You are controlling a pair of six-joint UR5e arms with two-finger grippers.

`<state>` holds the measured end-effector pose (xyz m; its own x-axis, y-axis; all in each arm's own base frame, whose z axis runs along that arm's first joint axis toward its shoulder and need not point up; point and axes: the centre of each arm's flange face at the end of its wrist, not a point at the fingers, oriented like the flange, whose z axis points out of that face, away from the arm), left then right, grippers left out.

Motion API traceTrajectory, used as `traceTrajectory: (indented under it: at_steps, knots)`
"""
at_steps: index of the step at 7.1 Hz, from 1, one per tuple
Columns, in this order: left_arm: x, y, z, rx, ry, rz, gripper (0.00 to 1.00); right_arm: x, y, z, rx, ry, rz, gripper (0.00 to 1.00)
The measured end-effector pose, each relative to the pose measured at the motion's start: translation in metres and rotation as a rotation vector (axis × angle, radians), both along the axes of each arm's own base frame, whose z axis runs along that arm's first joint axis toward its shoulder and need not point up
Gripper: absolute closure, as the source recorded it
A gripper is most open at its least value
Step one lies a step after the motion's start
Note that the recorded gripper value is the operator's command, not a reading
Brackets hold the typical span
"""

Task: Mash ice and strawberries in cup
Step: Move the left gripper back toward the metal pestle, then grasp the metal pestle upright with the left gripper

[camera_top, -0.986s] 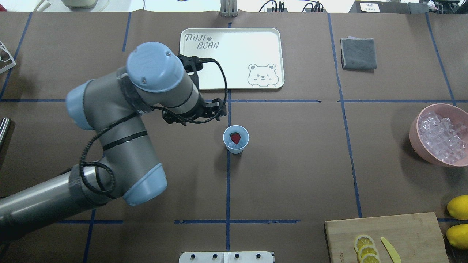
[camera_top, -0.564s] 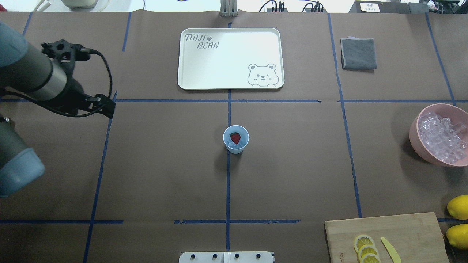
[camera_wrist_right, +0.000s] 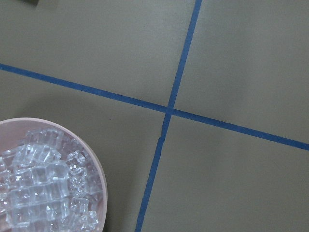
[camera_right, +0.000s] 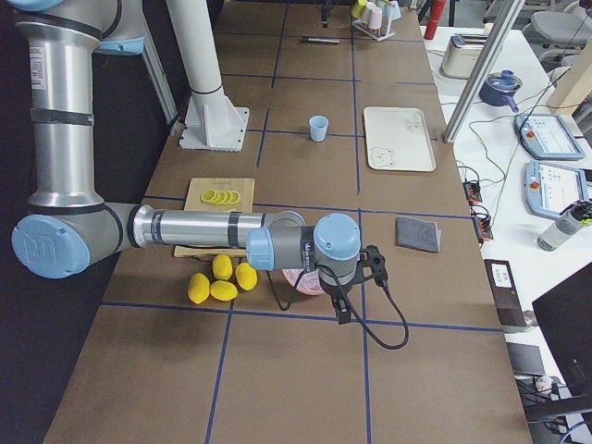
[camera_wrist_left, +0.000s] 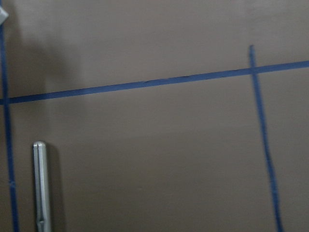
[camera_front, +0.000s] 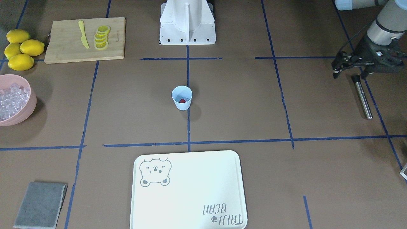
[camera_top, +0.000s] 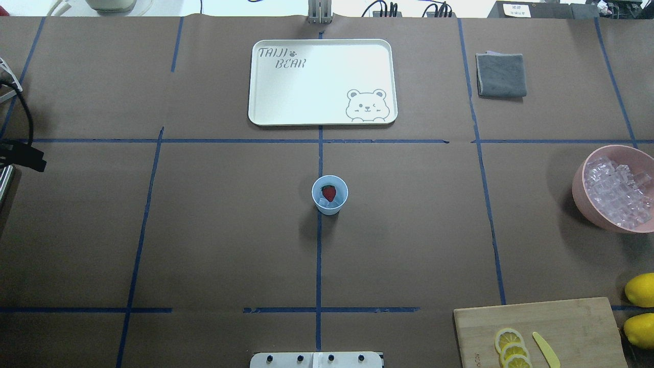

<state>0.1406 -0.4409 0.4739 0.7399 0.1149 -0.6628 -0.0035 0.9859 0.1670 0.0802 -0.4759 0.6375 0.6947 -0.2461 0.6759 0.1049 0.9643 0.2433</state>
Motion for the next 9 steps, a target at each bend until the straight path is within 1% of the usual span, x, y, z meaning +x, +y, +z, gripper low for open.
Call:
traceTrajectory:
  at_steps: [2, 5, 6, 7, 9]
  knots:
    - [-0.014, -0.001, 0.082, 0.045, 0.034, -0.026, 0.00, 0.000, 0.000, 0.000, -0.001, 0.000, 0.000, 0.01]
    - [-0.017, 0.001, 0.182, 0.029, 0.054, -0.084, 0.00, 0.000, 0.000, 0.001, -0.002, 0.000, 0.000, 0.01]
    - [-0.016, 0.002, 0.207, 0.015, 0.071, -0.117, 0.00, 0.000, 0.000, 0.000, -0.002, 0.000, 0.000, 0.01]
    - [-0.015, 0.002, 0.219, 0.000, 0.084, -0.146, 0.00, 0.000, 0.000, 0.000, -0.001, 0.000, 0.000, 0.01]
    - [-0.016, -0.006, 0.230, -0.006, 0.058, -0.211, 0.00, 0.000, -0.001, 0.000, 0.000, 0.000, 0.000, 0.01]
